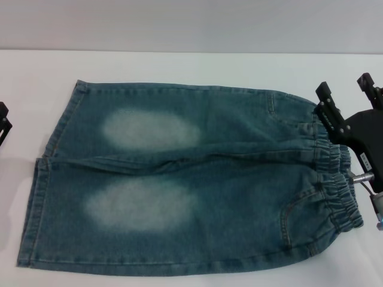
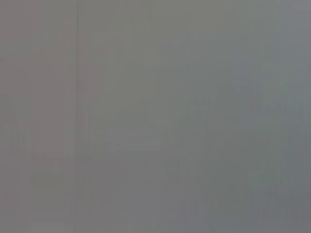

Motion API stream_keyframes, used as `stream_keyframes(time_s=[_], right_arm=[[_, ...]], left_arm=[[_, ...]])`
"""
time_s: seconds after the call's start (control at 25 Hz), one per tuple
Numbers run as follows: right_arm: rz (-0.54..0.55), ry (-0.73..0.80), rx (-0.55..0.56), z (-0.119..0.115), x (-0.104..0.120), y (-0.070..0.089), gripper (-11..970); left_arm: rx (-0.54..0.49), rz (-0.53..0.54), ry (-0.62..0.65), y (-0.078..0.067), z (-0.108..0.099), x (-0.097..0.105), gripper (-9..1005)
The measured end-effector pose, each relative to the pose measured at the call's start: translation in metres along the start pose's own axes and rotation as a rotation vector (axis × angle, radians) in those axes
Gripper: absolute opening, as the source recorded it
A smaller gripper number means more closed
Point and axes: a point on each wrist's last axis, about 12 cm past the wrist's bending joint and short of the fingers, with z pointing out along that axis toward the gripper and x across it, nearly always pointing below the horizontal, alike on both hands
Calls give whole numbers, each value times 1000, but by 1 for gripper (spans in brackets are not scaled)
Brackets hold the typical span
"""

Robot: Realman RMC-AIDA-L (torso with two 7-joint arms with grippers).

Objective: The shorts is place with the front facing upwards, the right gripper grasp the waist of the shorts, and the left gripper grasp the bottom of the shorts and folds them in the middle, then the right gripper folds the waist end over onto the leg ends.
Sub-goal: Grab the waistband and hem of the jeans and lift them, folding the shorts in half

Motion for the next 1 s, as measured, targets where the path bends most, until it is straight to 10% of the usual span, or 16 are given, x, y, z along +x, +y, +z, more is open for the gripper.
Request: stream_keyframes(time_s=[1.0], right_arm=[[72, 194, -64, 43, 9, 19, 752]], left_arm=[[38, -115, 38, 0, 8, 1, 834]])
